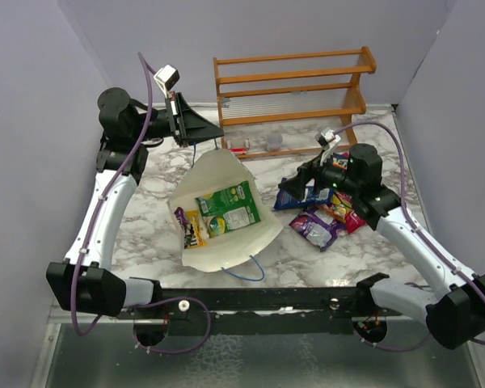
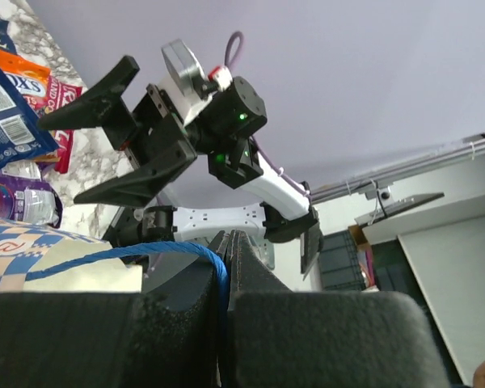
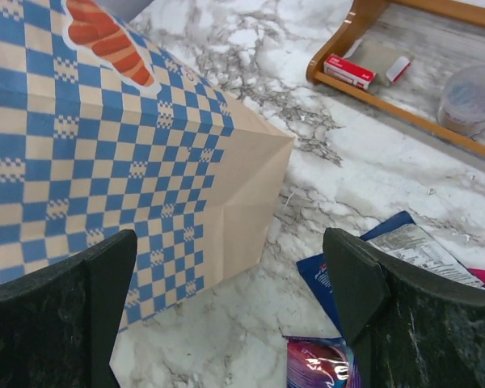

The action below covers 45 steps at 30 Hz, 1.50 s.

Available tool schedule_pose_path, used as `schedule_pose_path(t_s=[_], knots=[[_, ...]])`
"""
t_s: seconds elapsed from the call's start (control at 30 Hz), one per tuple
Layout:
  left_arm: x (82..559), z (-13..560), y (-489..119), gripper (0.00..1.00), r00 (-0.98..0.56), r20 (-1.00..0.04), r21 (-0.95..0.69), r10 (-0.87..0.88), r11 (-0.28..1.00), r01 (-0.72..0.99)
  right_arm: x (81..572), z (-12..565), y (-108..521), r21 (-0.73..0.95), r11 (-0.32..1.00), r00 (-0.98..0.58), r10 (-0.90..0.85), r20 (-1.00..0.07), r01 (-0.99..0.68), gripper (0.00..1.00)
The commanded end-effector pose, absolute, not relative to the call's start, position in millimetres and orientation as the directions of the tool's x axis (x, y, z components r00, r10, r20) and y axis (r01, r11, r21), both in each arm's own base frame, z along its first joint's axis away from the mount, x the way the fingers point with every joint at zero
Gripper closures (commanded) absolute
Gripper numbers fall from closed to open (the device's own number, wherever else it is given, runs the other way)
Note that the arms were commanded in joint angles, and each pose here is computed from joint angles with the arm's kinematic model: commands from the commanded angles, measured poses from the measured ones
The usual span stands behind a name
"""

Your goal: Take the snacks out of the paper bag

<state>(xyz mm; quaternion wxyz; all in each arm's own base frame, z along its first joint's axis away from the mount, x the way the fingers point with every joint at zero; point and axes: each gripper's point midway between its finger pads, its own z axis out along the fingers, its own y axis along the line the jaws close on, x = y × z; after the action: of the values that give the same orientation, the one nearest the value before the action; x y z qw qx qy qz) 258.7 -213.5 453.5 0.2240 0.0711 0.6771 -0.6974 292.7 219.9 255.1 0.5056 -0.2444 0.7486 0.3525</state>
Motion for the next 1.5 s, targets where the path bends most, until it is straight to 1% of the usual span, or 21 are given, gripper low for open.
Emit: schedule_pose_path(t_s=[0.0, 0.07, 0.17, 0.27, 0.37, 0.43, 0.53, 0.57, 0.63, 0.67, 0.77, 0.87, 0.93, 1.0, 1.1, 1.17, 1.3, 1.37, 1.47], knots=[[260.9, 465.5, -211.7, 1.0, -0.86, -0.437, -0.897, -0.263, 0.056, 0.439, 274.1, 273.4, 226.9, 0.156, 0.527, -0.213, -0.048, -0.976, -0.835, 0.0], [261.4, 459.9, -211.7, 1.0, -0.867, -0.424, -0.904, -0.263, 0.063, 0.423, 274.0, 279.1, 228.3, 0.143, 0.518, -0.193, -0.045, -0.98, -0.843, 0.0], [266.4, 458.9, -211.3, 1.0, -0.855, -0.434, -0.899, -0.286, 0.076, 0.431, 274.7, 297.2, 237.2, 0.133, 0.505, -0.166, -0.02, -0.986, -0.852, 0.01], [271.6, 467.8, -210.8, 1.0, -0.83, -0.472, -0.88, -0.297, 0.092, 0.467, 261.6, 318.2, 261.3, 0.103, 0.419, -0.117, -0.008, -0.993, -0.902, 0.05], [277.0, 481.3, -206.2, 1.0, -0.792, -0.528, -0.848, -0.307, 0.138, 0.512, 253.8, 340.0, 284.2, 0.069, 0.364, -0.077, -0.008, -0.997, -0.929, 0.09], [278.8, 492.1, -200.2, 1.0, -0.764, -0.562, -0.826, -0.318, 0.154, 0.543, 247.6, 354.4, 298.4, 0.063, 0.321, -0.067, 0.0, -0.998, -0.945, 0.12], [277.8, 503.4, -195.5, 1.0, -0.738, -0.589, -0.804, -0.329, 0.142, 0.578, 226.1, 366.6, 321.9, 0.047, 0.201, -0.05, -0.011, -0.999, -0.978, 0.24], [276.1, 503.7, -195.8, 1.0, -0.738, -0.592, -0.801, -0.323, 0.133, 0.584, 215.7, 364.9, 330.0, 0.031, 0.154, -0.037, -0.033, -0.999, -0.988, 0.25], [273.3, 500.0, -196.3, 1.0, -0.741, -0.595, -0.798, -0.311, 0.12, 0.591, 198.4, 355.6, 343.3, 0.012, 0.103, -0.02, -0.077, -0.997, -0.995, 0.27], [272.5, 497.7, -196.4, 1.0, -0.743, -0.594, -0.799, -0.309, 0.116, 0.59, 193.9, 346.7, 346.8, 0.017, 0.098, -0.027, -0.098, -0.995, -0.995, 0.27], [269.5, 493.7, -196.4, 1.0, -0.738, -0.599, -0.794, -0.311, 0.108, 0.598, 192.6, 336.7, 351.9, 0.01, 0.122, -0.024, -0.12, -0.992, -0.992, 0.37], [271.4, 485.2, -196.7, 1.0, -0.741, -0.598, -0.795, -0.304, 0.113, 0.596, 208.9, 318.7, 356.7, 0.03, 0.2, -0.058, -0.135, -0.989, -0.979, 0.45], [272.5, 479.3, -196.9, 1.0, -0.747, -0.6, -0.795, -0.286, 0.115, 0.595, 222.0, 295.5, 362.7, 0.049, 0.237, -0.091, -0.17, -0.981, -0.97, 0.53], [276.1, 476.8, -194.4, 1.0, -0.738, -0.611, -0.789, -0.286, 0.138, 0.599, 228.4, 279.2, 370.3, 0.065, 0.235, -0.113, -0.196, -0.974, -0.97, 0.55], [279.6, 485.5, -188.8, 1.0, -0.717, -0.623, -0.779, -0.312, 0.162, 0.606, 234.7, 277.1, 380.5, 0.085, 0.228, -0.13, -0.192, -0.973, -0.97, 0.55], [284.2, 489.9, -180.7, 1.0, -0.701, -0.626, -0.777, -0.341, 0.2, 0.597, 240.6, 272.3, 387.3, 0.115, 0.239, -0.162, -0.187, -0.969, -0.964, 0.56], [294.5, 487.9, -150.6, 1.0, -0.693, -0.615, -0.788, -0.376, 0.331, 0.52, 235.0, 260.1, 405.0, 0.181, 0.151, -0.209, -0.2, -0.957, -0.972, 0.57], [295.9, 492.0, -133.7, 1.0, -0.67, -0.635, -0.77, -0.384, 0.388, 0.507, 230.6, 259.1, 415.0, 0.19, 0.095, -0.206, -0.195, -0.959, -0.977, 0.57], [297.2, 504.0, -121.2, 1.0, -0.658, -0.643, -0.764, -0.392, 0.388, 0.515, 235.5, 257.1, 433.7, 0.189, 0.099, -0.204, -0.169, -0.964, -0.977, 0.57]])
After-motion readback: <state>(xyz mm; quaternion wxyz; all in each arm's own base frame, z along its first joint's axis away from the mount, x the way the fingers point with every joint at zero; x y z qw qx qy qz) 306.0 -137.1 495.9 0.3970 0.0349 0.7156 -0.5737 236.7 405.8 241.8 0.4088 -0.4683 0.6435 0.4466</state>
